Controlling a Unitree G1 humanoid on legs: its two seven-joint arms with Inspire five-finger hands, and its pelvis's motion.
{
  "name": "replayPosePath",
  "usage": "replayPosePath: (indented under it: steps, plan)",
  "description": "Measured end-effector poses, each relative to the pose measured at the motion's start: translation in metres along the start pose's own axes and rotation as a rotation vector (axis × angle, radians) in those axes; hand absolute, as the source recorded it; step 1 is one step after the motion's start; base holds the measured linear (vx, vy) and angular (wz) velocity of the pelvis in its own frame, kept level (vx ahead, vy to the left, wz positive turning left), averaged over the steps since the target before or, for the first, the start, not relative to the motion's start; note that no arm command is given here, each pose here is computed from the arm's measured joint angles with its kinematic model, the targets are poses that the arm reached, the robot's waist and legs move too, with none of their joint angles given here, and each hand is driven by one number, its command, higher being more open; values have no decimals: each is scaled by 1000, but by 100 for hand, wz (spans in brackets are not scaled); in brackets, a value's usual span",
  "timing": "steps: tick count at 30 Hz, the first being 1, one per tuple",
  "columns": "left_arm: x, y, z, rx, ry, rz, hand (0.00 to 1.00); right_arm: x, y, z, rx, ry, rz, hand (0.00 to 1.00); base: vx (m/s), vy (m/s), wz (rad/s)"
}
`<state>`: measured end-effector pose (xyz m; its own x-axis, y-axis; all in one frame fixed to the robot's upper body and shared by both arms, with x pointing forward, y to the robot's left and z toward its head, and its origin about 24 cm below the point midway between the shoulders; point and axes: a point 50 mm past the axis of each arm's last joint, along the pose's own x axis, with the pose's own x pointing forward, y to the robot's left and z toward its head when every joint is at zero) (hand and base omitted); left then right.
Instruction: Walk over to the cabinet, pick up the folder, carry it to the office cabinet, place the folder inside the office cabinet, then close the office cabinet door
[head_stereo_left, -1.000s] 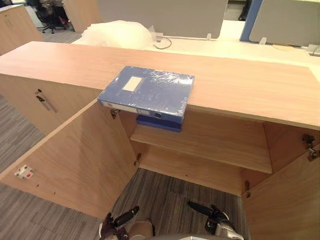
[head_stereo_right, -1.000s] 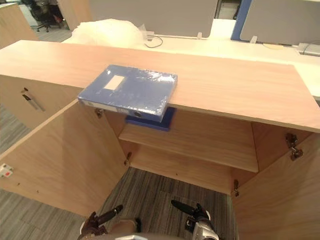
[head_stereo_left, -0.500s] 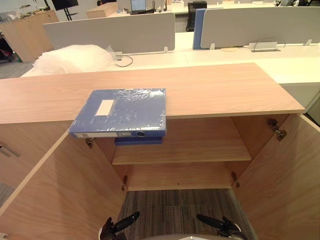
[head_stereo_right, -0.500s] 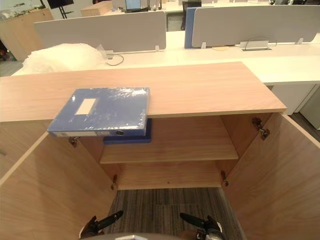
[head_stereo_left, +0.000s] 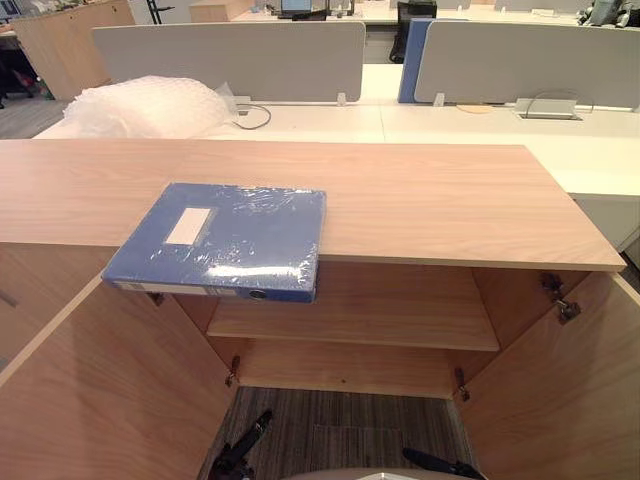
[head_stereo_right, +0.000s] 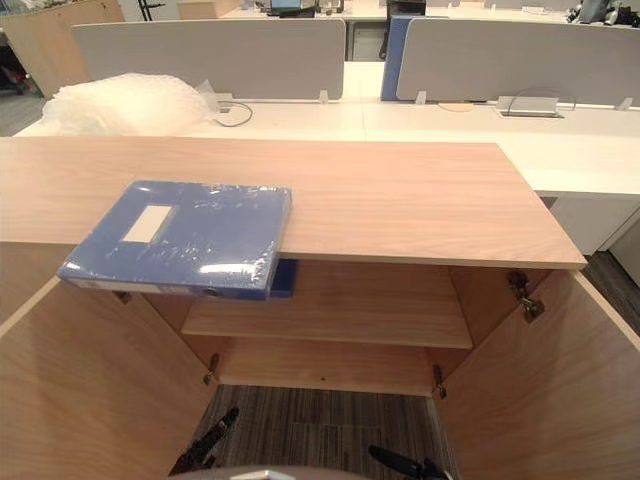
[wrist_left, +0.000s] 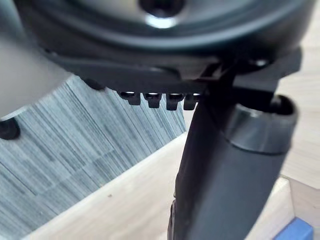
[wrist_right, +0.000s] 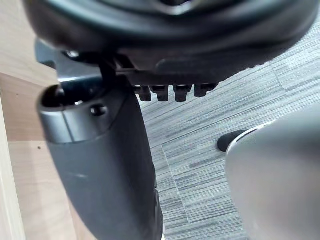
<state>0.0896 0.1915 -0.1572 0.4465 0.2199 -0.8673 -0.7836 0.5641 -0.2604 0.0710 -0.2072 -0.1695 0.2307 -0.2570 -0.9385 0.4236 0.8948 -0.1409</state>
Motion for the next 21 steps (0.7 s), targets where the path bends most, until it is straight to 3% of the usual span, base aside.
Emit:
replayPosePath:
  steps: [3, 8, 16, 21]
  plan:
    - [-8, -23, 23, 21, -117, -130, 100, 0, 5, 3, -59, -9, 21, 100, -5, 104, 7]
    - [-25, -39, 69, 50, -324, -241, 100, 0, 11, 7, -158, -13, 52, 100, -50, 81, 10]
    - [-42, -7, 76, 337, -450, 11, 100, 0, 14, 7, -195, -14, 62, 100, -53, 36, 20]
    - [-58, -6, 80, 461, -547, 96, 100, -1, 17, 3, -193, -11, 63, 100, -27, -2, 16]
